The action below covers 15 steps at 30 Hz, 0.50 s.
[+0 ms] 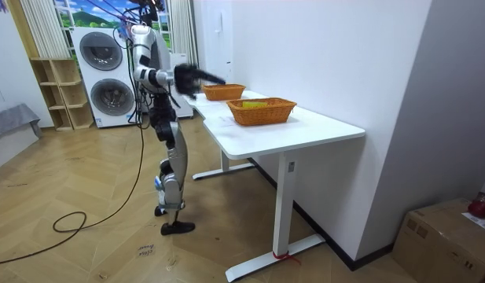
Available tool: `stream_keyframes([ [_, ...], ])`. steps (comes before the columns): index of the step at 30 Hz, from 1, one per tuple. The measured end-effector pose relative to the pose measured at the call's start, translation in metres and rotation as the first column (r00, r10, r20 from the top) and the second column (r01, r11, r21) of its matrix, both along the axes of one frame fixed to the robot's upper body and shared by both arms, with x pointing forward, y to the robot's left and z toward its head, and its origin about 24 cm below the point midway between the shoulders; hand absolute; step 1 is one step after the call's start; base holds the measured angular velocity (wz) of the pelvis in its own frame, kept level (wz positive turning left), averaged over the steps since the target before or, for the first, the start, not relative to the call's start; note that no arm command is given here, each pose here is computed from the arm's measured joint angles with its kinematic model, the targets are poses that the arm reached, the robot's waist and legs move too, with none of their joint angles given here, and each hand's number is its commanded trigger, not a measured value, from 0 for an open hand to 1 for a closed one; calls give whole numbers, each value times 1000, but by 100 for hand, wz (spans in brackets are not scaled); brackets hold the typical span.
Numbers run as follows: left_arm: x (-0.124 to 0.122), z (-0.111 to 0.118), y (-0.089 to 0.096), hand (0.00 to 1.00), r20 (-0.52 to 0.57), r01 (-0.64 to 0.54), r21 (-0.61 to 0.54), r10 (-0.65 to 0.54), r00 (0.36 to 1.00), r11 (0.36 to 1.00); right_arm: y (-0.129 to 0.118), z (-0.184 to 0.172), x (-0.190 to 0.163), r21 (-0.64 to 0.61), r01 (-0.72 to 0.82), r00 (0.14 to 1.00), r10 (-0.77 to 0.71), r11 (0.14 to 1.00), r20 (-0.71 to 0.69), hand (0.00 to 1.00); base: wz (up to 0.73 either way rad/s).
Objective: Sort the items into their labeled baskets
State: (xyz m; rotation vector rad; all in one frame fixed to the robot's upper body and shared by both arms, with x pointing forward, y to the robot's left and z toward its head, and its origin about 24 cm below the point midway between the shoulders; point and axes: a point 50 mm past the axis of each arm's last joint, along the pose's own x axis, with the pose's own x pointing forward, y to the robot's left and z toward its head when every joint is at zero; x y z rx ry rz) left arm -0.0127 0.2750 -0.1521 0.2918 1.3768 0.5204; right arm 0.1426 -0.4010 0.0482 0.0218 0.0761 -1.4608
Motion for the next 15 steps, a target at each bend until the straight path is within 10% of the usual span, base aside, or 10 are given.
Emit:
stream_keyframes([
  [7, 6, 1, -2, 0, 45, -25, -3, 25, 999, 1000, -9, -25, -27, 302, 185, 961, -236, 935, 145, 0, -1],
  [15, 1, 1, -3, 0, 34, -29, -6, 30, 999, 1000, 1, -71, -66, 429, 339, 926, -379, 837, 7, 0, -1],
])
